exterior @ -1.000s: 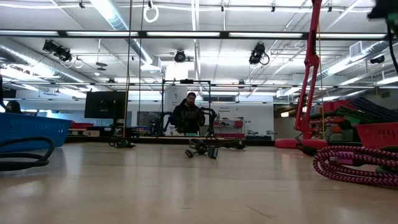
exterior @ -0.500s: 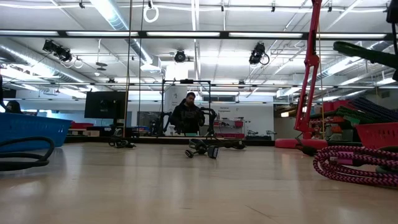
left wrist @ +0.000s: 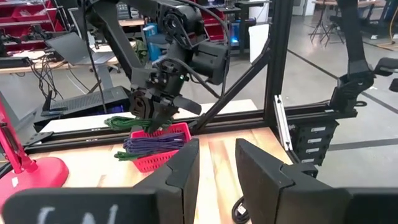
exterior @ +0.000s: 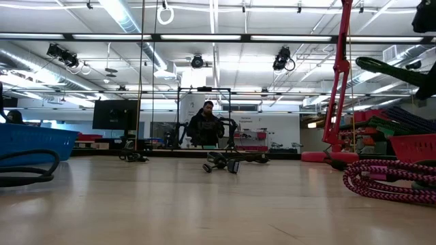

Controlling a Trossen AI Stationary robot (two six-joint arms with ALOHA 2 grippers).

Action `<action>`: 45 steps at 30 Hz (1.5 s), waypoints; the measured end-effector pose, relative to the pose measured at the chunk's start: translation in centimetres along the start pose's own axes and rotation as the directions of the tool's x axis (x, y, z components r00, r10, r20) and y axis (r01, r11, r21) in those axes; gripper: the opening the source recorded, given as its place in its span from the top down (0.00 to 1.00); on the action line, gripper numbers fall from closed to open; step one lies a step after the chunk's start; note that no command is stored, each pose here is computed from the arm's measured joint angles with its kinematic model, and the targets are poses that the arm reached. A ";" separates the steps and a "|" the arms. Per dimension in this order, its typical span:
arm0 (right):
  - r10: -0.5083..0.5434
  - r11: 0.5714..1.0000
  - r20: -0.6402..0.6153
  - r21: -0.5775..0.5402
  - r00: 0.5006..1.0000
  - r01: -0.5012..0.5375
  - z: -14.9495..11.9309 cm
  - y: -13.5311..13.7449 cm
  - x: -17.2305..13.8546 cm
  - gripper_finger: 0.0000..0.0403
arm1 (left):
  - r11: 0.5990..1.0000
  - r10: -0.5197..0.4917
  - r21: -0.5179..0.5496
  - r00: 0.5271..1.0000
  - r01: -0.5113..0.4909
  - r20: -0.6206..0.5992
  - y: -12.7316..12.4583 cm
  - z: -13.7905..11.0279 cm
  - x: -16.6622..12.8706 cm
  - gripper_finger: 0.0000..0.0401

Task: Pick & Place USB Port
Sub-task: Put the black and green charger cable into the red basket

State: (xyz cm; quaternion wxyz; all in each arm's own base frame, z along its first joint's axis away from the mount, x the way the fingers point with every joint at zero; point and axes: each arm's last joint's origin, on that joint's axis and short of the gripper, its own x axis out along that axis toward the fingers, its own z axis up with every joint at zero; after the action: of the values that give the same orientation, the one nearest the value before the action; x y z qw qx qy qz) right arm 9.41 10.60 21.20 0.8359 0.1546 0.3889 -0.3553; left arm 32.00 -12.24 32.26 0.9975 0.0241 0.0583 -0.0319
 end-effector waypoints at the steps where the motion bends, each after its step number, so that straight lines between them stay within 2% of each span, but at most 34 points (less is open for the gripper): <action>1: -0.014 1.000 -0.004 -0.016 1.000 0.014 -0.2 0.2 0.1 0.95 | 1.000 0.000 0.000 1.000 0.000 -0.001 0.0 0.0 0.0 0.73; 10: -0.116 0.988 0.017 -0.097 0.993 0.117 -1.7 1.7 1.4 0.95 | 1.000 0.000 0.001 1.000 0.000 -0.009 0.0 -0.1 0.0 0.73; 15: -0.170 0.982 -0.055 -0.088 0.984 0.165 -2.8 2.5 2.0 0.95 | 1.000 0.000 0.001 1.000 0.000 -0.009 0.0 -0.1 0.0 0.73; 20: -0.206 0.978 -0.112 -0.033 0.972 0.204 -3.9 2.9 2.5 0.95 | 1.000 0.001 0.001 1.000 -0.001 -0.016 0.0 -0.2 0.0 0.73; 29: -0.308 0.951 -0.133 -0.018 0.942 0.308 -5.5 3.5 3.7 0.95 | 1.000 0.001 -0.009 0.999 -0.001 -0.040 0.0 -0.4 0.0 0.73; 45: -0.284 0.958 -0.125 0.000 0.951 0.286 -5.7 3.8 4.0 0.89 | 1.000 0.001 -0.005 0.999 -0.001 -0.050 0.0 -0.5 0.0 0.73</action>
State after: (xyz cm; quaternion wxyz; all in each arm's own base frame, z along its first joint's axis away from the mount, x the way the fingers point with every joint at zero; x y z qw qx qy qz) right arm 10.84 14.46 14.40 0.7487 0.1261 0.4548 -0.4655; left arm 31.94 -12.19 31.77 0.9958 0.0226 0.0831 -0.0306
